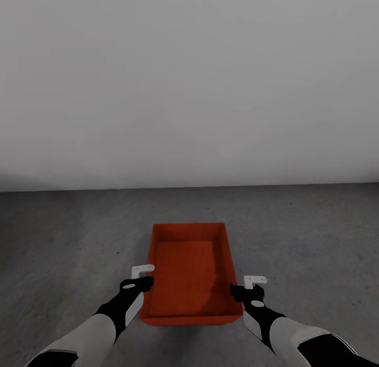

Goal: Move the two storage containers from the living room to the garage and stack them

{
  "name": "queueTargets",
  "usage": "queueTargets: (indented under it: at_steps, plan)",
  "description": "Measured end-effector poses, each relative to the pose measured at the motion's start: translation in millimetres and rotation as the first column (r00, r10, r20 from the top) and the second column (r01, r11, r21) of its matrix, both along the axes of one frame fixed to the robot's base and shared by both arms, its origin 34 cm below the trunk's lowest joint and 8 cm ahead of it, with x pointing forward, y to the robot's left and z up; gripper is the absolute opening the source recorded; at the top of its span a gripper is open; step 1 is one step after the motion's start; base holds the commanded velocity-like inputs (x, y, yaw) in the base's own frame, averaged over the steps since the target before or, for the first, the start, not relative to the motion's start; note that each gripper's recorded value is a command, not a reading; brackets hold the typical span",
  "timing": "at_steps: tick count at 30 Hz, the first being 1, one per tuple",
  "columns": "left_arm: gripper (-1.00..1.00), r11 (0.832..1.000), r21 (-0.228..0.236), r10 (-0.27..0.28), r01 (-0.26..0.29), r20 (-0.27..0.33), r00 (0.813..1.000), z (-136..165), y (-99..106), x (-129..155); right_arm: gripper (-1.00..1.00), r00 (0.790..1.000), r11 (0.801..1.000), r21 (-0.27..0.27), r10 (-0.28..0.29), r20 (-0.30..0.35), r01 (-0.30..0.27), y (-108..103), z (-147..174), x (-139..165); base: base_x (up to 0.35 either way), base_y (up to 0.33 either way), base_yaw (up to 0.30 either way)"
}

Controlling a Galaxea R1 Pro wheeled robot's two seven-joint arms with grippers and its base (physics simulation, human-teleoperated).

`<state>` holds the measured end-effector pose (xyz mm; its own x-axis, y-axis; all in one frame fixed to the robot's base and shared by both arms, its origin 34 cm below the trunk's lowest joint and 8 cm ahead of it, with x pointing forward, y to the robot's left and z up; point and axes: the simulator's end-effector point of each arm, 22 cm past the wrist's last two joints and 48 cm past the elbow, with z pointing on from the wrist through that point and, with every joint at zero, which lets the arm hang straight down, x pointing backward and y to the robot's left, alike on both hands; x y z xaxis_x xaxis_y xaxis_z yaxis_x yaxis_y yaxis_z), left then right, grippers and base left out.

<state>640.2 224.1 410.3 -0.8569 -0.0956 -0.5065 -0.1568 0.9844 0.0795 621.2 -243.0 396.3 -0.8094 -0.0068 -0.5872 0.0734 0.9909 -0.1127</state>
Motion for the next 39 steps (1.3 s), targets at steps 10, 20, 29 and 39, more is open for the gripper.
queueTargets:
  at_steps: [10, 20, 29, 39]
  plan:
    - [1.0, 1.0, -0.002, -0.002, 0.002, 0.001, 1.0, 14, -2, 2, 1.0, 1.0, 1.0, 0.0, 0.001, 0.0, -0.001, 1, 14, 2, 0.0, 0.0, 0.0]
    - [1.0, 1.0, -0.002, -0.001, 0.001, 0.003, 1.0, 33, -1, 5, 1.0, 1.0, 1.0, -0.001, 0.001, 0.0, -0.001, 0, 33, 4, 0.0, 0.0, 0.0]
    - [1.0, 1.0, -0.001, -0.001, 0.001, 0.001, 1.0, 50, -1, 6, 1.0, 1.0, 1.0, 0.0, 0.003, -0.002, -0.003, 1, 49, 5, 0.0, 0.0, 0.0]
    - [1.0, 1.0, 0.0, 0.0, 0.0, 0.003, 1.0, 68, 0, 8, 1.0, 1.0, 1.0, -0.001, 0.004, -0.002, -0.004, 1, 67, 7, 0.0, 0.0, 0.0]
